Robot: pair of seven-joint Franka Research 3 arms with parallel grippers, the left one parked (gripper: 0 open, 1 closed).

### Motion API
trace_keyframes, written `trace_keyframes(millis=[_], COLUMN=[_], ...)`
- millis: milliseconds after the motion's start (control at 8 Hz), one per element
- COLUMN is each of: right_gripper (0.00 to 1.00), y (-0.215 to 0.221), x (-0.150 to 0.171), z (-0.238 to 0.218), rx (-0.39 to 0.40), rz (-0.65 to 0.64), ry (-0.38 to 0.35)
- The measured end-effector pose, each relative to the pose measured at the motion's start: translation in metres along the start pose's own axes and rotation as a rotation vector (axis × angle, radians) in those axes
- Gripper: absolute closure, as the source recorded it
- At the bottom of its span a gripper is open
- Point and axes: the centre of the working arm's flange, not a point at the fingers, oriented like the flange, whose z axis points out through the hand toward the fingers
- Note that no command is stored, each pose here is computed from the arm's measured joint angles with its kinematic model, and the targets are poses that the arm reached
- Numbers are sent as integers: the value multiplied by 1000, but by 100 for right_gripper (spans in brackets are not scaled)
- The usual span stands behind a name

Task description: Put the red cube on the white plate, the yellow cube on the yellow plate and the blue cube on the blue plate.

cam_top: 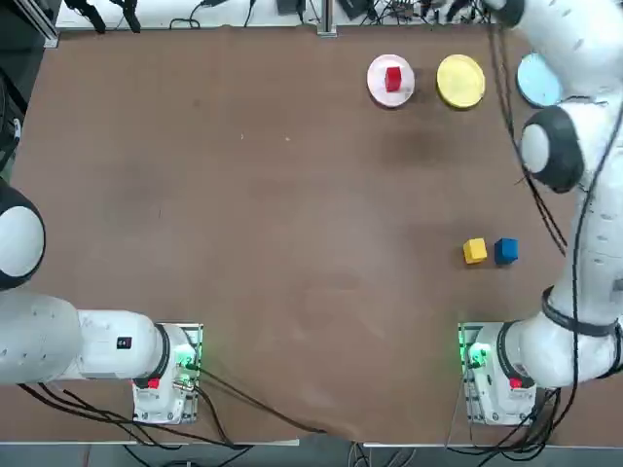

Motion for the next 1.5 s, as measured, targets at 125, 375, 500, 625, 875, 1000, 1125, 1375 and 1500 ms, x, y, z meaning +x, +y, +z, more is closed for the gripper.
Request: trace_keyframes(millis=[125,375,500,625,875,1000,1125,1375,1500], right_gripper=[0,0,0,0,0,0,0,0,0], y=[23,78,109,132,146,144,141,138,137], x=[-9,-38,-52,-63,-75,-82,-95,-131,-153], z=[-39,-104,-135,-161,-165,-149,-132,-100,-78], rx=[-12,-35,-35,-32,-51,-57,-58,-59,-62], rz=[-35,-86,-90,-89,-82,-91,-99,-110,-117], ry=[-39,-176,-212,-223,-210,-184,-174,-233,-289])
